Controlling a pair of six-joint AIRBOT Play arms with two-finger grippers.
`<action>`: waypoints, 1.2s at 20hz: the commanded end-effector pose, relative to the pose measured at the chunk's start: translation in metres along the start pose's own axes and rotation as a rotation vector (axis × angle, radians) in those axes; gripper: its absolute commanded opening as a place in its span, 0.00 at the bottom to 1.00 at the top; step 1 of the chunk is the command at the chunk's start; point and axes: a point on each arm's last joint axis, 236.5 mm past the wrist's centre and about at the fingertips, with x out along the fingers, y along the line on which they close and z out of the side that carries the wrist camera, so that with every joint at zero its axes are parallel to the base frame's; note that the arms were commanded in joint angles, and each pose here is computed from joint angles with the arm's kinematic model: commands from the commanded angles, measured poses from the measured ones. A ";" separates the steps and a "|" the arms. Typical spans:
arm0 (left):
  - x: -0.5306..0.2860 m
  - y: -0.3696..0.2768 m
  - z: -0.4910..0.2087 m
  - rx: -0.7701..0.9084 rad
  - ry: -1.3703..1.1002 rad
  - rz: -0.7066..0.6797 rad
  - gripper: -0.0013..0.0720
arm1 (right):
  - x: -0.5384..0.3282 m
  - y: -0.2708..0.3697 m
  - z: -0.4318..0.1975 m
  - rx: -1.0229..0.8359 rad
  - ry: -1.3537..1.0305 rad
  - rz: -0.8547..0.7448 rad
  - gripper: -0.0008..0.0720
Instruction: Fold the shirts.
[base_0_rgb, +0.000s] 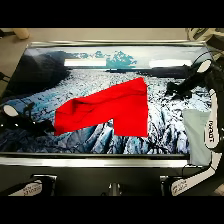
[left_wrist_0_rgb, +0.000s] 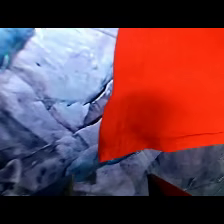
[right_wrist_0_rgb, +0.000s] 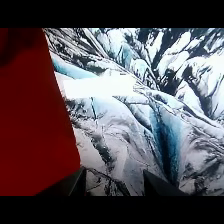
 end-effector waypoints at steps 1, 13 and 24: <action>0.018 -0.005 0.010 -0.075 -0.082 -0.072 0.76 | 0.020 0.007 -0.019 -0.016 0.100 0.041 0.52; 0.036 -0.033 0.026 -0.046 -0.123 -0.102 0.05 | 0.093 0.036 -0.036 -0.091 0.232 0.074 0.67; -0.141 -0.102 0.073 0.223 -0.584 -0.174 0.05 | 0.022 0.105 0.007 -0.294 -0.009 0.202 0.03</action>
